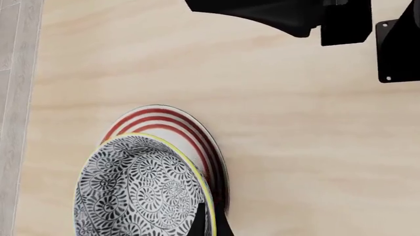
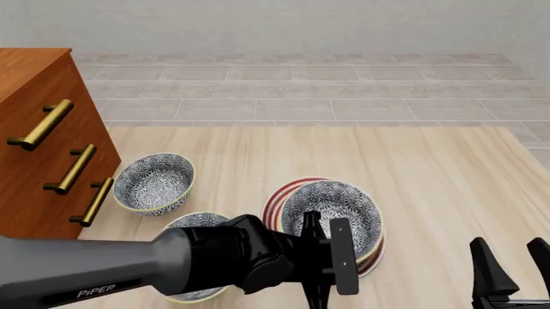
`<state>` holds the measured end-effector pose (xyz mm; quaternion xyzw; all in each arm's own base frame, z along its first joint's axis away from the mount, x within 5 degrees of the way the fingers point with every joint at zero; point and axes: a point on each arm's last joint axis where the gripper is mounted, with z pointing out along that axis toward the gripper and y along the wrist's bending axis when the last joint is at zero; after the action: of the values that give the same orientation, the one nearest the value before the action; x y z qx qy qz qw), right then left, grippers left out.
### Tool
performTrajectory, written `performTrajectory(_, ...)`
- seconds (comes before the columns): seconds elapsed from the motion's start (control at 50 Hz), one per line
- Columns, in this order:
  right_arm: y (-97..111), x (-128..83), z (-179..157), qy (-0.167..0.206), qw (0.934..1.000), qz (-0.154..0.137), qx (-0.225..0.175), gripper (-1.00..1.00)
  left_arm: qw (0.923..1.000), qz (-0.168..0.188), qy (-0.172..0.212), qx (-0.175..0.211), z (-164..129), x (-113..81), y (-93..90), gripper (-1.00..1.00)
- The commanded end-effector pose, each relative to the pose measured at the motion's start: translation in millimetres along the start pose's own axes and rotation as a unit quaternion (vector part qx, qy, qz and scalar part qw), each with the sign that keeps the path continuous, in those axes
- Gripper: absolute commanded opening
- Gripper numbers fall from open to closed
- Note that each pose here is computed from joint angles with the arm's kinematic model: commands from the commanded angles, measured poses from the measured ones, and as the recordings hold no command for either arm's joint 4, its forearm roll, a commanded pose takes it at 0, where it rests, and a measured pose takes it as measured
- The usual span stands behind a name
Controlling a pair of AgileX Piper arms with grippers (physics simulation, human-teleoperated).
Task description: Put the bowl at the front on the plate.
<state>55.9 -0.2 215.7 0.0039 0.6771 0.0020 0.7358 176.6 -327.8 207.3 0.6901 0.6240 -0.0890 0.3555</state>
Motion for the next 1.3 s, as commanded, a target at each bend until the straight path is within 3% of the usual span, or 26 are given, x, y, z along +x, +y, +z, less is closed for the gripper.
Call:
performTrajectory(0.02,0.0,0.0,0.0,0.000,1.0000,0.000,0.000,1.00,1.0000,0.006,0.002,-0.006,6.9,2.2,5.0,-1.00)
performTrajectory(1.24,0.0,0.0,0.0,0.000,1.0000,0.000,0.000,1.00,0.9998,-0.002,0.017,-0.010,30.9,11.6,15.6,-1.00)
performTrajectory(1.26,0.0,0.0,0.0,0.000,1.0000,0.000,0.000,1.00,0.9998,-0.001,0.017,-0.010,30.9,11.8,15.5,1.00)
performTrajectory(1.3,0.0,0.0,0.0,0.000,1.0000,0.000,0.000,1.00,0.9998,-0.002,0.018,-0.010,31.3,12.1,16.1,1.00)
